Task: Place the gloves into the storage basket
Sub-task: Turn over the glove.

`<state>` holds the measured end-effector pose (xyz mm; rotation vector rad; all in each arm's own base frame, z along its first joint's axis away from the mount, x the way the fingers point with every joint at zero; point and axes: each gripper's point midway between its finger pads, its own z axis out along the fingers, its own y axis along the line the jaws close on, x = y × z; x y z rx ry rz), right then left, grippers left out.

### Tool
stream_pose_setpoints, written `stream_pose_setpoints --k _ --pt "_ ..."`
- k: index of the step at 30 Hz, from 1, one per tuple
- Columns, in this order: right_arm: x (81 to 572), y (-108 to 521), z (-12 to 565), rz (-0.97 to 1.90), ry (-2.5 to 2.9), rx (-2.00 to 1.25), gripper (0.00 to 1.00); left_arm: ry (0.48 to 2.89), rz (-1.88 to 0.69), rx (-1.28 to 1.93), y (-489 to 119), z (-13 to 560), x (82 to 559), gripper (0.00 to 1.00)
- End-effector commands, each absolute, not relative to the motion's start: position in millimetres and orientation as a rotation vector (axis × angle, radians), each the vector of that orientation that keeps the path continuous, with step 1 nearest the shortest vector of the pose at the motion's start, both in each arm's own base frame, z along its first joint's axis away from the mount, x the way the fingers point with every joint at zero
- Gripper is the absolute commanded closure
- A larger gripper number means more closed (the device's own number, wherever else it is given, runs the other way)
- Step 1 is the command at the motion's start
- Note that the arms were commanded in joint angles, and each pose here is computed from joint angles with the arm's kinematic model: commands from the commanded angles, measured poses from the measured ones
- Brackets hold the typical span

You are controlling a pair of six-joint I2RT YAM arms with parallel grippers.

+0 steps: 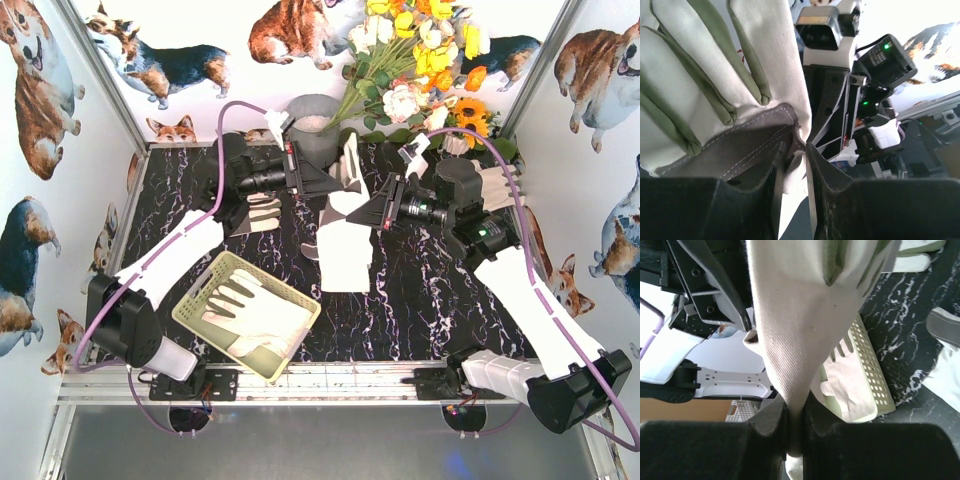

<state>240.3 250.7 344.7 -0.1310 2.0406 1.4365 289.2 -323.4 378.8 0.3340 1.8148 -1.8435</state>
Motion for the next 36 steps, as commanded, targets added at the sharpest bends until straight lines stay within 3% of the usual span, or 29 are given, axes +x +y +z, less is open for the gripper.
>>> stream_pose_setpoints --k 1,6,15,27,29,36 --pt "247 240 358 1.322 2.010 -0.132 1.00 1.866 -1.845 0.401 -334 362 283 0.82" --pt "246 239 356 1.315 2.015 -0.129 1.00 1.900 -1.839 0.427 -344 350 287 0.69" --pt "246 236 352 1.290 2.034 -0.122 1.00 1.923 -1.854 0.445 -346 337 279 0.62" --pt "245 234 341 1.278 2.077 -0.095 1.00 1.858 -1.886 0.499 -338 344 260 0.29" --pt "244 234 341 1.284 2.080 -0.096 1.00 1.852 -1.887 0.503 -338 344 259 0.30" --pt "241 235 344 1.295 2.079 -0.110 1.00 1.834 -1.879 0.468 -340 346 267 0.53"
